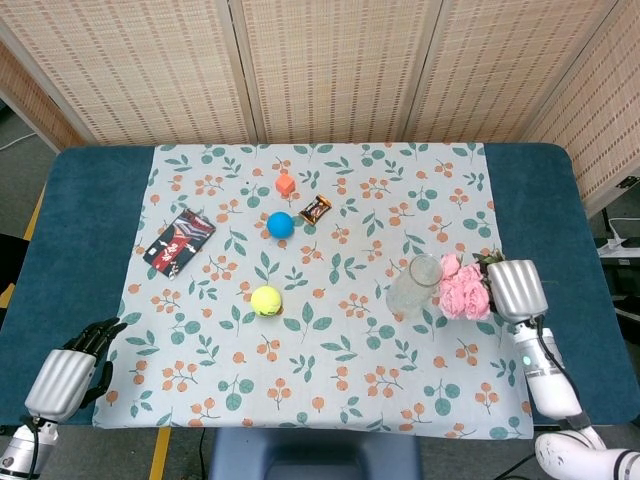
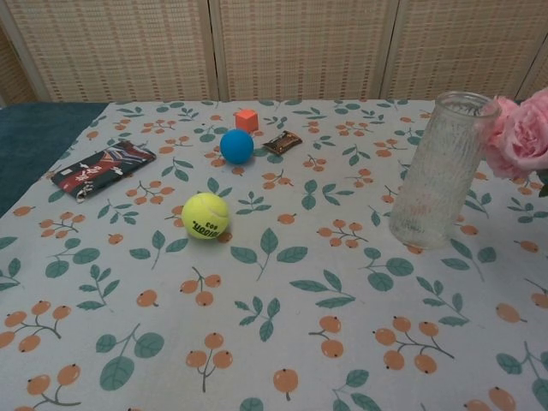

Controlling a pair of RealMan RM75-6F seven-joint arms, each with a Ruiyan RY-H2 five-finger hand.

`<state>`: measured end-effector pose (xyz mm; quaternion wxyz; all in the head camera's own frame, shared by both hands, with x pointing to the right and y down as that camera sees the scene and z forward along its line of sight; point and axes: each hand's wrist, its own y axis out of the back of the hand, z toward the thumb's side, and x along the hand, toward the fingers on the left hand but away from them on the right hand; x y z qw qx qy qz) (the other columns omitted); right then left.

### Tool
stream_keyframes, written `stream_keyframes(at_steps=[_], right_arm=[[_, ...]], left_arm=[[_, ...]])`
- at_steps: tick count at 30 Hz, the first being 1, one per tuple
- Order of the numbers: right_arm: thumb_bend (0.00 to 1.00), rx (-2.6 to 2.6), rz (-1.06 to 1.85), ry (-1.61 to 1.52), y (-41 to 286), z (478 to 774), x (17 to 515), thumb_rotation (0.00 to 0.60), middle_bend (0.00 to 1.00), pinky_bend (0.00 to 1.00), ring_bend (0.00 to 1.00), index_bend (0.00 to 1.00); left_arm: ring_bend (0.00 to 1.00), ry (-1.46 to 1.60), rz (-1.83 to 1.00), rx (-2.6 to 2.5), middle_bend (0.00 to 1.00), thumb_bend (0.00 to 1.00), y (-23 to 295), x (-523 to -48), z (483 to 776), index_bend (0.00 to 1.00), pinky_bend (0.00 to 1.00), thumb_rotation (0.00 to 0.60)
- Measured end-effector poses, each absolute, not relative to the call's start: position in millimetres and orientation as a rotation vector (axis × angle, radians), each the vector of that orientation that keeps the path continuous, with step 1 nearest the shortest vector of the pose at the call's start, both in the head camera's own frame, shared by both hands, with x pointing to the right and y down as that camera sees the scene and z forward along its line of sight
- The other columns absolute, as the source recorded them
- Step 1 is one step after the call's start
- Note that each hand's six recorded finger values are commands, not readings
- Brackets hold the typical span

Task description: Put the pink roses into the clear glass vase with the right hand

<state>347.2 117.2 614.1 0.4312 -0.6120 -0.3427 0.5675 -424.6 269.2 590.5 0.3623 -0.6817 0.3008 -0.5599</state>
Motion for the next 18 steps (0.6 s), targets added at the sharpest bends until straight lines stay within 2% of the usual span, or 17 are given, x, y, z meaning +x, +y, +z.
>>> stream_keyframes(at_steps=[4, 7, 10, 18], right_arm=[[0.53, -1.485, 1.214, -1.021, 125.0, 552.7, 325.7, 0.6, 1.0, 1.0, 0.88, 0.96], [0.53, -1.539, 1.07, -1.114, 131.1, 518.2, 306.4, 0.6, 1.0, 1.0, 0.88, 0.96], [0.54, -1.635, 0.961, -1.176, 131.7, 504.3, 292.5, 0.6, 1.0, 1.0, 0.88, 0.96], [0.55, -1.802, 0.804, -1.228, 122.6, 496.8, 258.4, 0.6, 1.0, 1.0, 0.88, 0.96]], left_arm=[[0.16, 0.779, -1.44, -1.756, 0.12, 0.64, 269.2, -425.0, 589.3, 0.13, 0.42, 0.6], [0.16, 0.779, -1.437, -1.756, 0.12, 0.64, 269.1, -424.6, 588.8, 0.13, 0.42, 0.6], [0.16, 0.778, -1.436, -1.757, 0.13, 0.64, 269.0, -424.2, 588.7, 0.13, 0.42, 0.6], [0.16, 0.789, -1.438, -1.755, 0.13, 0.64, 268.4, -426.1, 588.0, 0.13, 0.42, 0.6]])
